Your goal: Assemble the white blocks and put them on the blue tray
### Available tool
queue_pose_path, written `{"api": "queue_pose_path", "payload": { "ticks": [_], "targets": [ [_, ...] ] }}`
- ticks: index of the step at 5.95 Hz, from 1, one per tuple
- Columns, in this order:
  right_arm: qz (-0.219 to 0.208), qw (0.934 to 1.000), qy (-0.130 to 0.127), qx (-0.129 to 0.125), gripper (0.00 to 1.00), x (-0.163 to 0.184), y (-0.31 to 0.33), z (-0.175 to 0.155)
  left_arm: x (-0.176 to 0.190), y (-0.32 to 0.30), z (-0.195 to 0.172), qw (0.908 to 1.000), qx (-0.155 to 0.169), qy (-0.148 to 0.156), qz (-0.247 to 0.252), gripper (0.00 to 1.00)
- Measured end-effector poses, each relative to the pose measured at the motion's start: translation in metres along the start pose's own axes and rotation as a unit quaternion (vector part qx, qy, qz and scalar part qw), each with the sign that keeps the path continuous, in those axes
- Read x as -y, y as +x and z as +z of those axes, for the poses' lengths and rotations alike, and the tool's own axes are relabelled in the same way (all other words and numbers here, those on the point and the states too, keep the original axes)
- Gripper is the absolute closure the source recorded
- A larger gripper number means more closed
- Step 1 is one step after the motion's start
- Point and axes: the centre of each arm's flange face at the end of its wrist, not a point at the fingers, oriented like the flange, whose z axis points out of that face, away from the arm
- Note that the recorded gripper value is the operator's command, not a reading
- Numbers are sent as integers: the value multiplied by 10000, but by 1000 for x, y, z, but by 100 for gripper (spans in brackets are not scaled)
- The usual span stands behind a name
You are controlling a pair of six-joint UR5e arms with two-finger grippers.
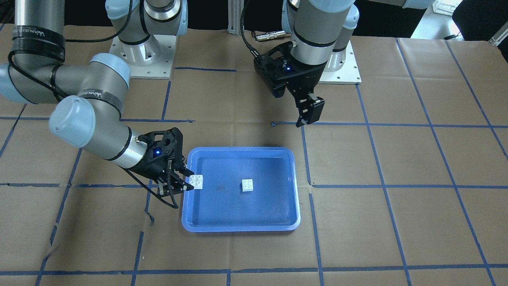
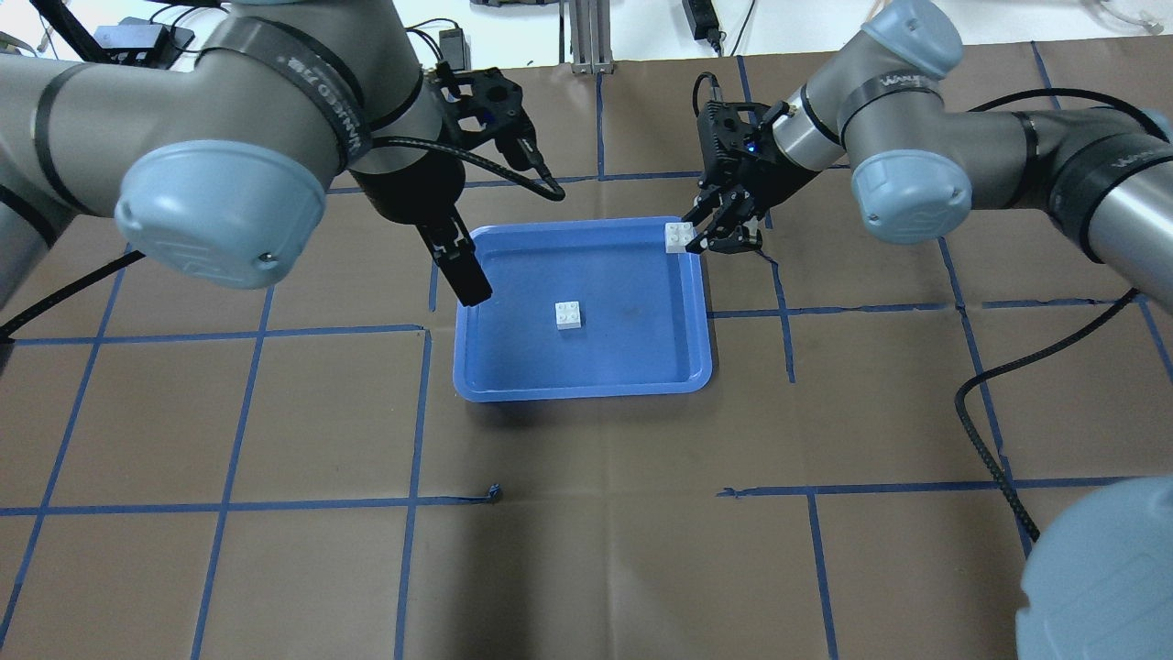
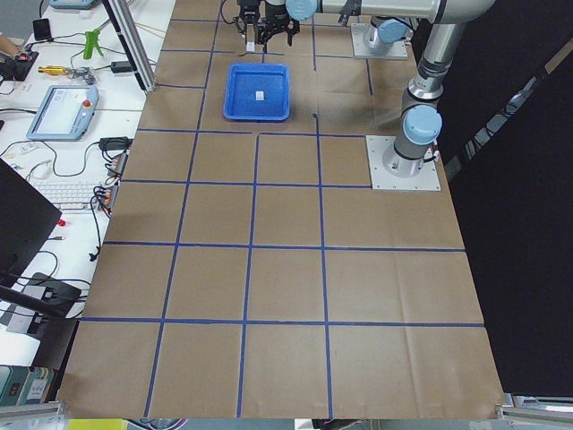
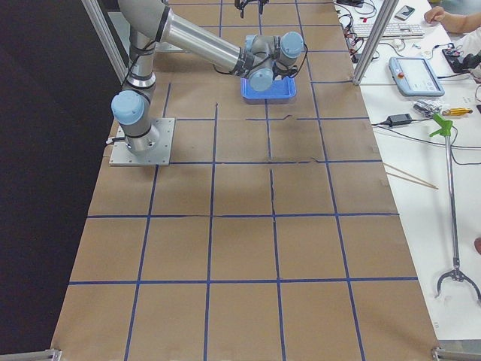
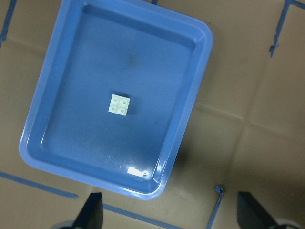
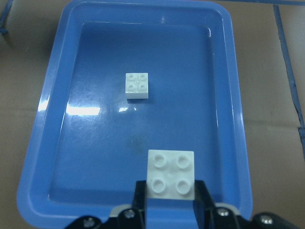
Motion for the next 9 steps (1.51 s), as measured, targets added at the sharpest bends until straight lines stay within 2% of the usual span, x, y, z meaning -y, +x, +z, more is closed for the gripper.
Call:
{"api": "queue_pose_path", "payload": {
  "ticks": [1,2,3,4,5,6,7,9],
  "targets": [
    [84,9999,4,-72,74,10,-2,29,-25,-13,-21,9964,188,62,-819,1],
    [128,9999,11,-114,75,11,-7,56,-40,-20,-36,9829,331,193,-1800,1],
    [128,9998,18,-143,75,5,-14,78,-45,-25,-43,9582,419,349,-2808,1],
    [111,9998,28,-154,75,-1,-21,95,-46,-27,-46,9296,452,479,-3627,1],
    [131,9998,41,-164,75,0,-25,109,-46,-30,-51,9011,471,596,-4269,1],
    [184,9996,57,-201,75,5,-27,120,-47,-32,-58,8812,500,656,-4654,1],
    [221,9995,66,-223,75,8,-28,128,-50,-33,-58,8732,487,568,-4815,1],
    [239,9995,67,-204,75,10,-30,134,-61,-35,-48,8703,308,173,-4913,1]
  ]
}}
